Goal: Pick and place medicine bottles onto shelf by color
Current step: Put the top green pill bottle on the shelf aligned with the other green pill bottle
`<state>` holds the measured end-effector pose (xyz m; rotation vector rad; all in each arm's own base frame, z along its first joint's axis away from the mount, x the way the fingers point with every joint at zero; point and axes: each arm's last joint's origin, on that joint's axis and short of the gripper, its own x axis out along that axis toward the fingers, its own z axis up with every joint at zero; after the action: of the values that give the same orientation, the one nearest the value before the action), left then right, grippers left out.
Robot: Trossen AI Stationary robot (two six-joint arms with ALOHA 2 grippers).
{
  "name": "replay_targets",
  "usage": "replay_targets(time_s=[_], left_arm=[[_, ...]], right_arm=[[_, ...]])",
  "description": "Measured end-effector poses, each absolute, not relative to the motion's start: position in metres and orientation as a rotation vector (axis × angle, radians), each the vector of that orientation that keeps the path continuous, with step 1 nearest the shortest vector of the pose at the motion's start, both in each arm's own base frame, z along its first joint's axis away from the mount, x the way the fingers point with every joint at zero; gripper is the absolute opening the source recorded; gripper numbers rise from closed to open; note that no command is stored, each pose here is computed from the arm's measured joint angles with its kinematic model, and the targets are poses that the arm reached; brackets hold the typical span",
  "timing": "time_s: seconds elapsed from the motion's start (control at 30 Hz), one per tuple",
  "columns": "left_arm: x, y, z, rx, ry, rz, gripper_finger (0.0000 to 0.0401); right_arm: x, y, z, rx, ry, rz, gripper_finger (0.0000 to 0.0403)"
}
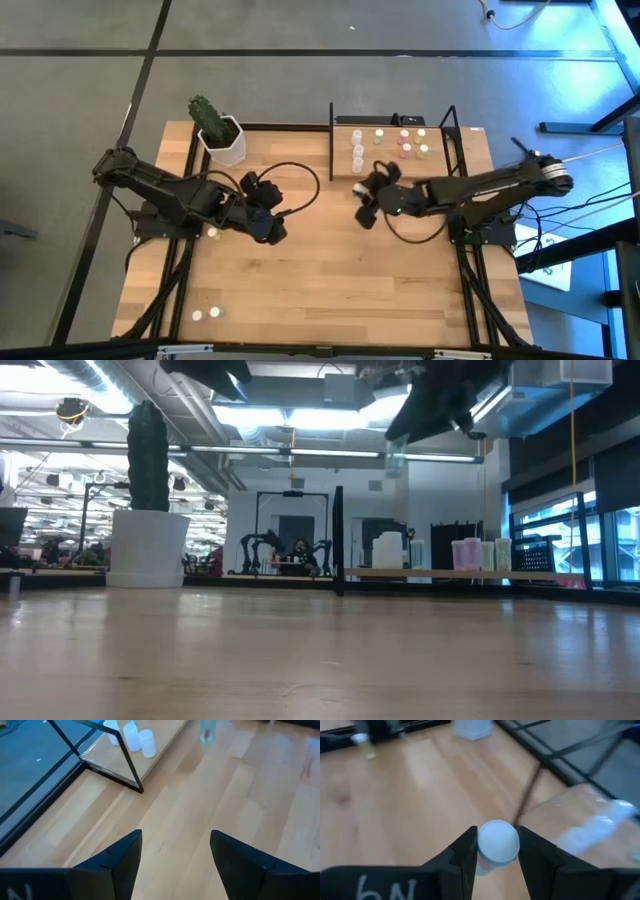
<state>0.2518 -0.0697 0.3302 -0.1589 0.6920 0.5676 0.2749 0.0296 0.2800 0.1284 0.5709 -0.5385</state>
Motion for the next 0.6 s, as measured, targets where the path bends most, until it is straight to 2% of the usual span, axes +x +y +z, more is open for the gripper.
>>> replay_targets(time_s=[0.3, 0.47, 0.6], left_arm=[[0.258, -0.057, 0.333, -0.249, 0.634, 0.626, 0.0228], [0.261, -0.049, 0.334, -0.267, 0.620, 0.655, 0.0228], [0.262, -0.043, 0.333, -0.274, 0.618, 0.676, 0.0228]], right_arm=[[0.244, -0.010, 0.302, 0.127, 0.542, -0.753, 0.0127], [0.236, -0.038, 0.298, 0.192, 0.590, -0.879, 0.0127], [0.236, -0.062, 0.287, 0.304, 0.657, -0.906, 0.0127]])
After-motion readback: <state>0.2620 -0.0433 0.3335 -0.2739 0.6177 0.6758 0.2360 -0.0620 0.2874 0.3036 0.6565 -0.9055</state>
